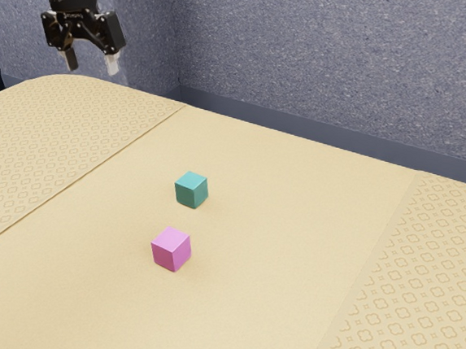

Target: Pick up the blue block with one arm, and put the blue block on the pink block with one arm

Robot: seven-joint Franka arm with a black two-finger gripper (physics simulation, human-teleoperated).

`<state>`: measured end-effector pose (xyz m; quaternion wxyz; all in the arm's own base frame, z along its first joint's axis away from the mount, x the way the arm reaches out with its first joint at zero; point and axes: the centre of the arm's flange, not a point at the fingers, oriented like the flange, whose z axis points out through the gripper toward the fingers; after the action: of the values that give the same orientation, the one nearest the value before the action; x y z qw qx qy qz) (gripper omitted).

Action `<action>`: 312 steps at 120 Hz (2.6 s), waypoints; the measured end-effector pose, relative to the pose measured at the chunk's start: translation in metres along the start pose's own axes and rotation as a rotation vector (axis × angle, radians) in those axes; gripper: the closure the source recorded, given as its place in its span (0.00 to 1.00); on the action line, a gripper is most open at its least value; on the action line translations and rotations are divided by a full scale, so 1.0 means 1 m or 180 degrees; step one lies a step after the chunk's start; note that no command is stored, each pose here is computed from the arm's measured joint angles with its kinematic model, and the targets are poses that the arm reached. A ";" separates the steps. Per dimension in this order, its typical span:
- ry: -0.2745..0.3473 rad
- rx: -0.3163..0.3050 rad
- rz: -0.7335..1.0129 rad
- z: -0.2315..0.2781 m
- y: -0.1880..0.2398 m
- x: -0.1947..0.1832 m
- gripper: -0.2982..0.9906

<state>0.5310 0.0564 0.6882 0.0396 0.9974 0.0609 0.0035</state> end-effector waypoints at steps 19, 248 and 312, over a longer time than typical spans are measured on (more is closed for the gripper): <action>-0.0137 0.0044 0.0012 0.047 0.003 0.012 0.23; 0.0002 0.0118 0.0732 0.423 -0.012 0.237 0.46; -0.0136 0.0098 0.0722 0.331 0.027 0.123 0.53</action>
<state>0.6600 0.0190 0.3603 0.0250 0.9982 -0.0531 -0.0142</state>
